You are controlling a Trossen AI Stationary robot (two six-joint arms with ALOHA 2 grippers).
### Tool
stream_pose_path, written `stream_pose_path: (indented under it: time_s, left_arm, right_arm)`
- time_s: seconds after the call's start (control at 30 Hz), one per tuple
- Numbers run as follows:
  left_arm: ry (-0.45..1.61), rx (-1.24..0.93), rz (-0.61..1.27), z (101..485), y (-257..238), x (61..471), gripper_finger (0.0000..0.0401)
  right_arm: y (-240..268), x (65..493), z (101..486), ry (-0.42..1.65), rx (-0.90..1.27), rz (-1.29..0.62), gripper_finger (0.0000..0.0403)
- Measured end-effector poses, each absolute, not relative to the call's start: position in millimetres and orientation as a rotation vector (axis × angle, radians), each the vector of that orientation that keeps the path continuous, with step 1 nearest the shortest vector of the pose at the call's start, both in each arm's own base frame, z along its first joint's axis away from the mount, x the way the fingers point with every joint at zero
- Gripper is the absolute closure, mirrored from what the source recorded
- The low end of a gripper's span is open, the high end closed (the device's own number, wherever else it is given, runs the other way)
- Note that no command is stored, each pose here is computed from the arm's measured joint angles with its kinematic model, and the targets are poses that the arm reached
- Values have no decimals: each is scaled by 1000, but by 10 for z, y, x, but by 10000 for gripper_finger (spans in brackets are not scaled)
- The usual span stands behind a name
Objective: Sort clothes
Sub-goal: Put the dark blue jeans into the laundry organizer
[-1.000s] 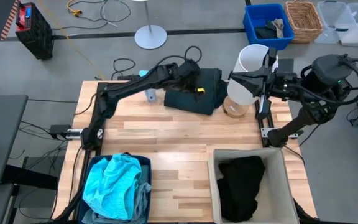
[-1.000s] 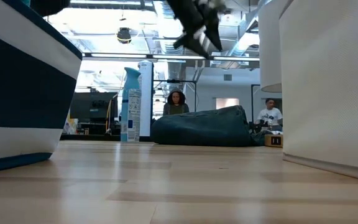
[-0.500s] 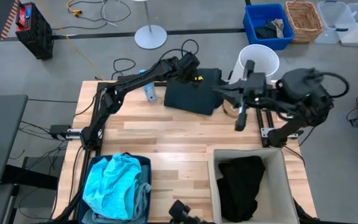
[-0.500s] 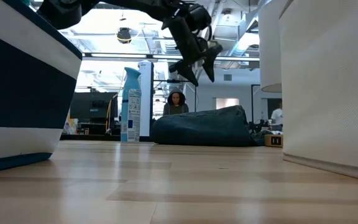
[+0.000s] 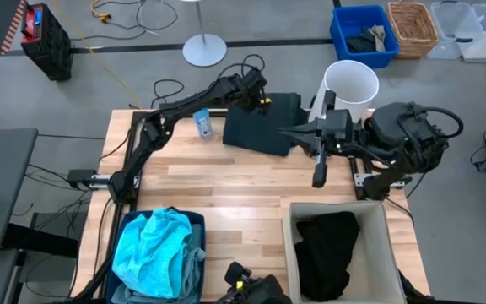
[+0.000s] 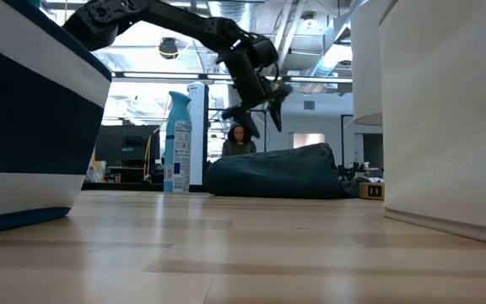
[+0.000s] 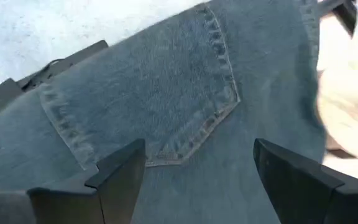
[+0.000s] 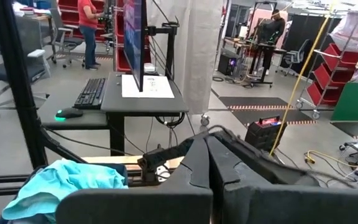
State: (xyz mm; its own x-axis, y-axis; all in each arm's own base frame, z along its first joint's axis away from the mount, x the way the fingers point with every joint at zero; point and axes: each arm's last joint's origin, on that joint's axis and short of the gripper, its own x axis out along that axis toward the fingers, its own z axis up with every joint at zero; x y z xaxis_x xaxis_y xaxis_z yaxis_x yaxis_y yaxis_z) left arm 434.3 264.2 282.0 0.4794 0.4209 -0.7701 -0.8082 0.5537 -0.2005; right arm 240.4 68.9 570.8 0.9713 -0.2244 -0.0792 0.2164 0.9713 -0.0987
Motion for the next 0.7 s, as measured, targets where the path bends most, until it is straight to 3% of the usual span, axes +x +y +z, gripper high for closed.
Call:
stream_pose_path:
  time_s: [0.3,0.7]
  left_arm:
    - [788,-615,839,2574,2645,4423,108]
    - [1029,-868,703,1860,2537,4553,108]
  right_arm:
    - [770,2360,5716,87,-95,-183,403]
    - [877,2289,5722,89,-126,-120,403]
